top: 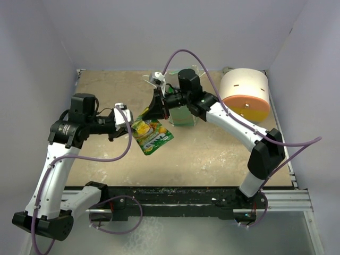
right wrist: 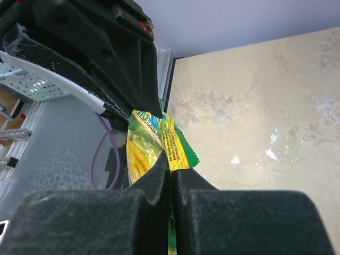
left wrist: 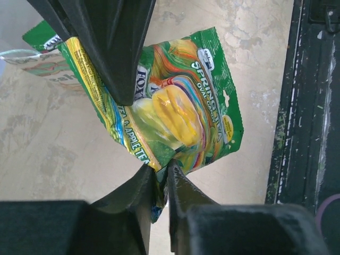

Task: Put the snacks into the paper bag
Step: Place the snack in the paper bag.

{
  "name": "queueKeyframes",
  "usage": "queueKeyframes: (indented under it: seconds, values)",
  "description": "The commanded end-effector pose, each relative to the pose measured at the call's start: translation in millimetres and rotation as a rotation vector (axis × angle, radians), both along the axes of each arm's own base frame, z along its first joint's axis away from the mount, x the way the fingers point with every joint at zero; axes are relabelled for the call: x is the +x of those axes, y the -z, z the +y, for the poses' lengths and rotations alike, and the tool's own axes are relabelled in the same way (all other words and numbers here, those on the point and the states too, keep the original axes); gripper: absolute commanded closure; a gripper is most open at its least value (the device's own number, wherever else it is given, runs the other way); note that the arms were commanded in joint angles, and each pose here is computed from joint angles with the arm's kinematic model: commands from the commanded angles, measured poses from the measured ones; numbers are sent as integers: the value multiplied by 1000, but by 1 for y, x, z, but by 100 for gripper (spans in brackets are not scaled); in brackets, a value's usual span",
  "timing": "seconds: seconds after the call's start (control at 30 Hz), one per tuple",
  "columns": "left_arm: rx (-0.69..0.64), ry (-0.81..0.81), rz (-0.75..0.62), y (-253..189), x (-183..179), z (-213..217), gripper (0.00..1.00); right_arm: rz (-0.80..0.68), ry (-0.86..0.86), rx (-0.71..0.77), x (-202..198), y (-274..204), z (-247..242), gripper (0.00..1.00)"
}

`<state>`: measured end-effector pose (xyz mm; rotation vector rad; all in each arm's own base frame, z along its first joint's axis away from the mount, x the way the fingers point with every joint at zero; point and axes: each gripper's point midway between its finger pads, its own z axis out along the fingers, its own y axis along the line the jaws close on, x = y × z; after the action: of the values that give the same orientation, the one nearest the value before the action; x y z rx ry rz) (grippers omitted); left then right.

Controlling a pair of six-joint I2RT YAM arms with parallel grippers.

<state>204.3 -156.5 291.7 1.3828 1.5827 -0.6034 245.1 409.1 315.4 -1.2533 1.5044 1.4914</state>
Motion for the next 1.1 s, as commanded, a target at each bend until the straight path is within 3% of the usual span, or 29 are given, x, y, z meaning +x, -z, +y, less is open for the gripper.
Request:
queueKeyframes:
  seconds: [0.0, 0.2, 0.27, 0.37, 0.67, 1.07]
  values:
    - [-63, 14, -57, -17, -6, -6, 71, -142, 46, 37, 1, -38, -12, 100]
    - [-60, -93, -77, -22, -2, 4, 23, -252, 170, 43, 22, -70, -46, 100]
    - [-46, -145, -104, -25, -2, 12, 12, -281, 229, 51, 32, -84, -63, 100]
    - [-29, -216, -132, -27, 0, 22, 2, -336, 334, 63, 49, -109, -93, 100]
    - [-45, -319, -145, -29, 7, 36, 1, -530, 673, 40, 99, -176, -153, 100]
    - [-51, -357, -116, -22, 18, 41, 1, -691, 669, -5, 153, -179, -138, 100]
